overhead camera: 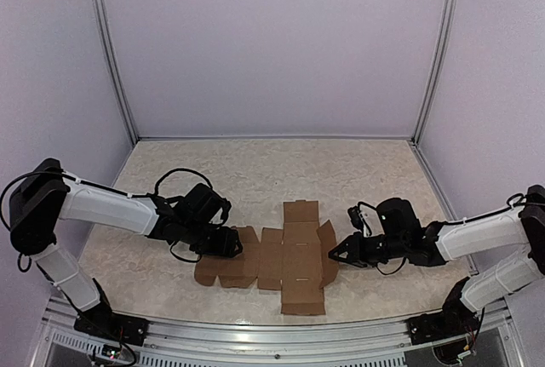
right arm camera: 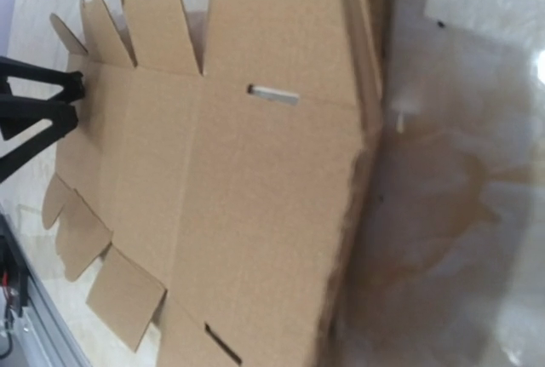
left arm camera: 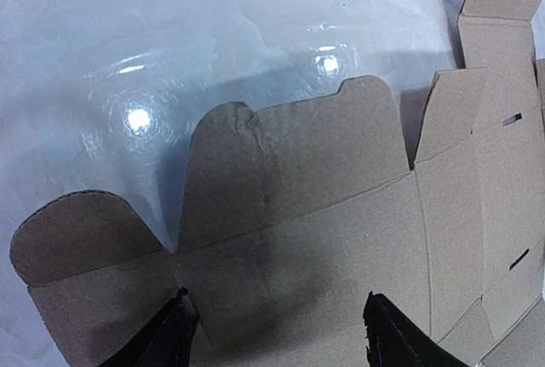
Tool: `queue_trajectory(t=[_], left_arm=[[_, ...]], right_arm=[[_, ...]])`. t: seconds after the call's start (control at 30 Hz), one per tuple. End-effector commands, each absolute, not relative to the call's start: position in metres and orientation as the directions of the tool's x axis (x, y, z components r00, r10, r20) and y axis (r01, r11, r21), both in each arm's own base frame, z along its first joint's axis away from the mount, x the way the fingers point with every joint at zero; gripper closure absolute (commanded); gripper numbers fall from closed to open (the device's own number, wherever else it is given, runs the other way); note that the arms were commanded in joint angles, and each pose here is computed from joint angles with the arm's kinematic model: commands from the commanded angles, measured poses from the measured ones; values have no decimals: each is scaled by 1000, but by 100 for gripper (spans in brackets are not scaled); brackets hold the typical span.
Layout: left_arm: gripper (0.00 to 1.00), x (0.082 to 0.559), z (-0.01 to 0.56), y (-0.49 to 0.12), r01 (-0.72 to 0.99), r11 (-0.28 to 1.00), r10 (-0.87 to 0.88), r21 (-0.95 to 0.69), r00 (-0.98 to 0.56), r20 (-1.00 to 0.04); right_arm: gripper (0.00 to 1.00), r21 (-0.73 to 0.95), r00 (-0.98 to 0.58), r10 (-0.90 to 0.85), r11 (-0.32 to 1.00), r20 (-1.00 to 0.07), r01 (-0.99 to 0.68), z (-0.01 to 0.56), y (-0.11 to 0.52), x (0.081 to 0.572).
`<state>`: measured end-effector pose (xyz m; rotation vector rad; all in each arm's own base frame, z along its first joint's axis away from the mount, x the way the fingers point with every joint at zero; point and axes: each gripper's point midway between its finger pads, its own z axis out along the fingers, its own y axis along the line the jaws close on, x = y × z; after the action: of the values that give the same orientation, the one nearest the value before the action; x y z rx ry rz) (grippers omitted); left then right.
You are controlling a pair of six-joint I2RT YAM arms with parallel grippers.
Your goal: Fold the paper box
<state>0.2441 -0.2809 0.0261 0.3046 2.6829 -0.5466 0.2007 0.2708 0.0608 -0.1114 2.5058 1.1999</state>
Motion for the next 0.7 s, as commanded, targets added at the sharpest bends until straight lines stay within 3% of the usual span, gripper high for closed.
queue_trajectory(t=[0.0, 0.1, 0.2, 0.43, 0.67], left_arm=[[32, 223, 4, -272, 275, 914, 175, -297, -930, -322], [32, 223, 4, -272, 276, 914, 177, -296, -930, -323], [32, 223, 5, -273, 278, 913, 176, -298, -929, -325], [31, 226, 15, -271, 282, 916, 175, -285, -921, -349], [22, 238, 58, -261, 308, 926, 190, -221, -881, -433]], right_arm=[[84, 747, -927, 75, 617, -367, -246, 68, 279, 203], [89, 749, -927, 73, 614, -368, -249, 68, 280, 203], [100, 750, -927, 69, 611, -368, -252, 68, 281, 203], [100, 702, -913, 35, 652, -406, -287, 75, 277, 206], [100, 597, -869, -47, 709, -492, -376, 102, 273, 218]])
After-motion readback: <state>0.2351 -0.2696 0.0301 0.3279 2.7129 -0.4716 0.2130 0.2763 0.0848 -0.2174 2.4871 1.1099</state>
